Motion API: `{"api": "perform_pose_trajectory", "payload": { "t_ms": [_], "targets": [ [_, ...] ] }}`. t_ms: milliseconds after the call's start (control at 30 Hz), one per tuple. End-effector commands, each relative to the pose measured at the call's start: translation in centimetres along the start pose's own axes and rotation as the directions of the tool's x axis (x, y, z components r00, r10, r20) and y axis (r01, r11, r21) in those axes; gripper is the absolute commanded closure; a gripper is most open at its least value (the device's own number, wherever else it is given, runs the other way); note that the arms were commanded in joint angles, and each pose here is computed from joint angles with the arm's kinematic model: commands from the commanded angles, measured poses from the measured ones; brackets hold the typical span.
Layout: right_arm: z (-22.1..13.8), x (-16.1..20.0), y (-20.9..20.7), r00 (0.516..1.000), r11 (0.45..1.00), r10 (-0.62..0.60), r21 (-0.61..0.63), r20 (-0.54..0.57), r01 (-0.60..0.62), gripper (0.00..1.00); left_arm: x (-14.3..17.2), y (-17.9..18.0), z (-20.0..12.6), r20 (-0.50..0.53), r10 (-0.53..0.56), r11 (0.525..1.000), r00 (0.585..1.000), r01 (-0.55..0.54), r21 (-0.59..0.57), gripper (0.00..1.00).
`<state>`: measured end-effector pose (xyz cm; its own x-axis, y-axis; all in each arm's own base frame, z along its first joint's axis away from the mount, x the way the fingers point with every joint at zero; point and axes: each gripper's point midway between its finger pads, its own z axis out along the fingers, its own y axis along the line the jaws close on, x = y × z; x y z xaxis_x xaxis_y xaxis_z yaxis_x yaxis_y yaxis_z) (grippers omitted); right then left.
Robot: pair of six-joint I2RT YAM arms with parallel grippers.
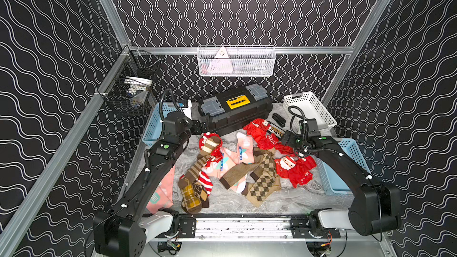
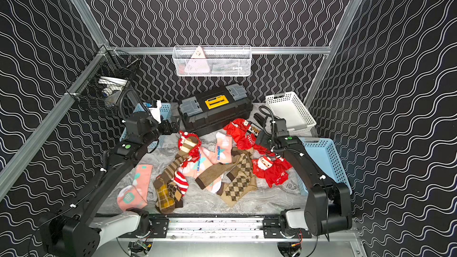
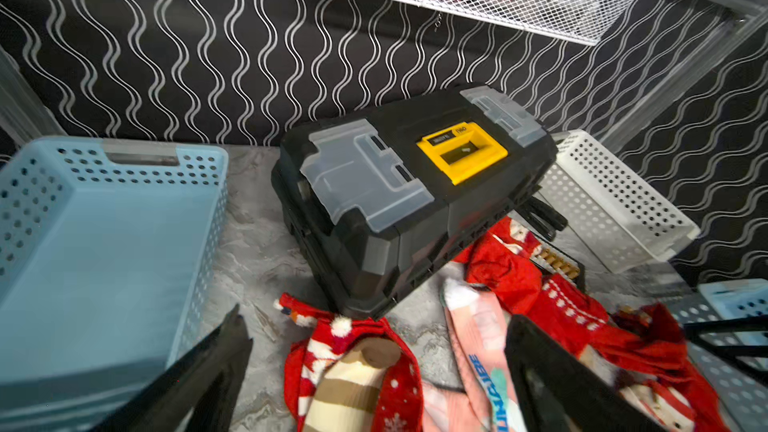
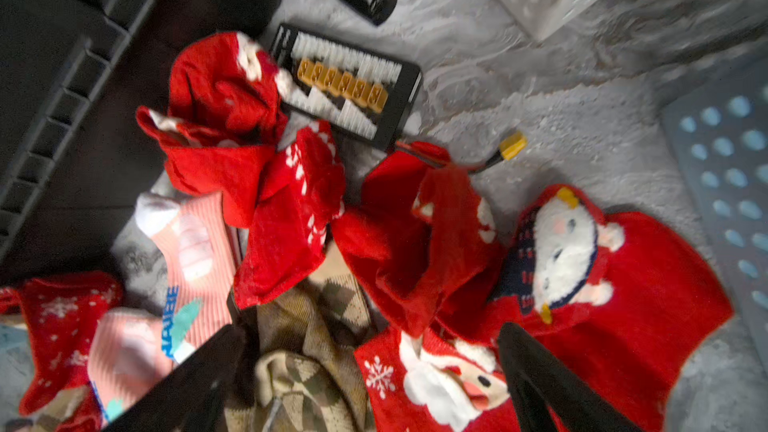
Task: Sort the socks into the basket by color
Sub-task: Pick up the sock at the center of the board.
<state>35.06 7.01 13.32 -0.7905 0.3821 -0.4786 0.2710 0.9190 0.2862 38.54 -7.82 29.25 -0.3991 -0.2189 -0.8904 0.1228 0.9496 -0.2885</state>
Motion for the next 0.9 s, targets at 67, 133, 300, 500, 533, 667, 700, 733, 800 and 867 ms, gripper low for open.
{"api": "perform_pose_trajectory", "payload": {
  "t_ms": [67, 133, 300, 500, 533, 667, 700, 733, 800, 867],
  "targets": [
    [0.3, 2.2, -2.0, 0.997, 0.990, -0.035, 0.136, -0.071, 0.045, 0.11, 1.9, -2.3, -0.7, -0.090, -0.204, 0.968, 0.975, 0.214, 0.128, 0.01],
    [0.9, 2.5, -2.7, 0.996, 0.984, -0.040, 0.170, -0.079, 0.053, 0.15, 2.1, -3.5, -0.7, -0.105, -0.210, 0.954, 0.972, 0.227, 0.197, 0.01],
    [1.8, 1.8, -3.5, 0.995, 0.969, -0.067, 0.234, -0.068, 0.081, 0.16, 2.9, -5.3, -1.4, -0.127, -0.083, 0.976, 0.988, 0.107, 0.188, 0.02],
    [3.5, 0.3, -2.8, 0.992, 0.960, -0.093, 0.256, -0.082, 0.111, 0.25, 5.0, -7.0, -2.6, -0.157, 0.041, 0.988, 0.987, -0.017, 0.152, 0.05],
    [3.6, 0.1, -2.7, 0.992, 0.960, -0.097, 0.256, -0.080, 0.114, 0.27, 5.3, -7.3, -2.8, -0.157, 0.054, 0.988, 0.986, -0.029, 0.154, 0.05],
    [4.6, -0.3, -2.4, 0.989, 0.956, -0.106, 0.263, -0.099, 0.129, 0.31, 6.8, -8.1, -3.1, -0.183, 0.080, 0.986, 0.980, -0.050, 0.162, 0.06],
    [4.9, -0.2, -2.5, 0.989, 0.955, -0.108, 0.267, -0.105, 0.132, 0.31, 7.1, -8.3, -3.0, -0.190, 0.082, 0.985, 0.978, -0.051, 0.164, 0.05],
    [5.1, -0.1, -2.6, 0.988, 0.955, -0.109, 0.266, -0.107, 0.134, 0.33, 7.5, -8.5, -3.0, -0.193, 0.086, 0.985, 0.977, -0.054, 0.167, 0.05],
    [5.6, 0.3, -2.6, 0.987, 0.956, -0.110, 0.259, -0.115, 0.137, 0.39, 7.9, -9.0, -2.9, -0.197, 0.090, 0.982, 0.976, -0.054, 0.179, 0.05],
    [6.0, 0.7, -2.7, 0.985, 0.955, -0.109, 0.261, -0.133, 0.141, 0.56, 8.3, -9.4, -2.7, -0.207, 0.097, 0.981, 0.974, -0.058, 0.187, 0.05]
  ]
}}
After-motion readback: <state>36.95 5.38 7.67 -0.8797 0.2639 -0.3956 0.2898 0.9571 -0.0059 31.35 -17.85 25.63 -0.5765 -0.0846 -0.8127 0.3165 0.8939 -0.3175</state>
